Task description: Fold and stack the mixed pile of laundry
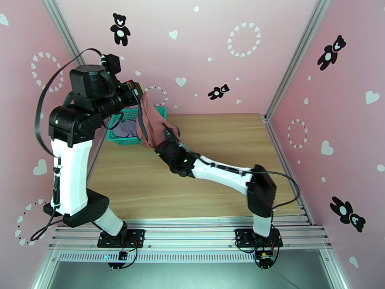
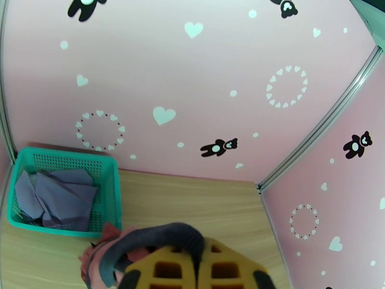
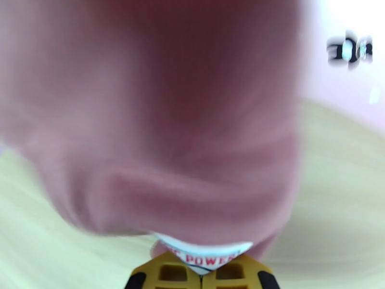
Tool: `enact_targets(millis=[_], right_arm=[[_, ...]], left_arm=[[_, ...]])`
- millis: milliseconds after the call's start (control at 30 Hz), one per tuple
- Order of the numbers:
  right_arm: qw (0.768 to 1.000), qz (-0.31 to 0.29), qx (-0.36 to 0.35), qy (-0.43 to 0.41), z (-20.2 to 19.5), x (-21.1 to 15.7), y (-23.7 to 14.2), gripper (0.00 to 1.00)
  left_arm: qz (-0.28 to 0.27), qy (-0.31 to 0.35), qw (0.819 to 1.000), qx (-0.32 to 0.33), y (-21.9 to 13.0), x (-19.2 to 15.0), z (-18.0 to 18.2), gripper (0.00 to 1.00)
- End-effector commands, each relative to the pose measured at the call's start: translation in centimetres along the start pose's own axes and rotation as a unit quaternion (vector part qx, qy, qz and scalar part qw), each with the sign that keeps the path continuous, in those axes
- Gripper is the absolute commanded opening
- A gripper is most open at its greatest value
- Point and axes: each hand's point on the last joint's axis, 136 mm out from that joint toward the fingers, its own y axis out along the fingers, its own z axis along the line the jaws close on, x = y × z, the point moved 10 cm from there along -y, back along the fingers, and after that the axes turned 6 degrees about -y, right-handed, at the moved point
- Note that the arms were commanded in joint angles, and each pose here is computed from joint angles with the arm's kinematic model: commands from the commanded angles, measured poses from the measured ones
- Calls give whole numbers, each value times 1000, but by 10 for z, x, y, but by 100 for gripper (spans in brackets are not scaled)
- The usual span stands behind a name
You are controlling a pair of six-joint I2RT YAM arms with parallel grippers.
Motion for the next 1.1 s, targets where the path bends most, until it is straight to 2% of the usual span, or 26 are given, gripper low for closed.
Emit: enact_targets(millis=[0, 167, 267, 400, 500, 600, 700, 867, 1000, 1067], right_arm=[[995, -43, 28, -88, -68, 43, -83, 0], [978, -71, 89, -176, -122, 51, -160, 0], [970, -95, 112, -191, -146, 48, -197, 0], [971, -115, 89, -192, -171, 41, -224, 0], [974, -96, 46, -202, -177, 34, -218, 0], [979, -50, 6, -197, -187, 23, -192, 0], [984, 6, -13, -175, -201, 9, -148, 0], [988, 113, -26, -106, -233, -29, -46, 0], [979, 186, -66, -49, -266, -61, 38, 0], [974, 211, -78, -32, -277, -72, 68, 0]], left_arm=[[-59, 22, 998, -4, -49, 13, -3, 0], [-32, 26, 999, -2, -59, 1, 3, 0], [-3, 25, 1000, 1, -58, -8, 7, 0], [41, 28, 999, 6, -52, -20, 12, 0], [77, 26, 997, 19, -37, -32, 17, 0], [122, 26, 991, 45, -9, -48, 27, 0], [175, 27, 981, 81, 33, -70, 40, 0], [243, 19, 964, 107, 121, -114, 65, 0], [287, 12, 952, 102, 200, -146, 79, 0], [309, 11, 945, 103, 237, -163, 86, 0]])
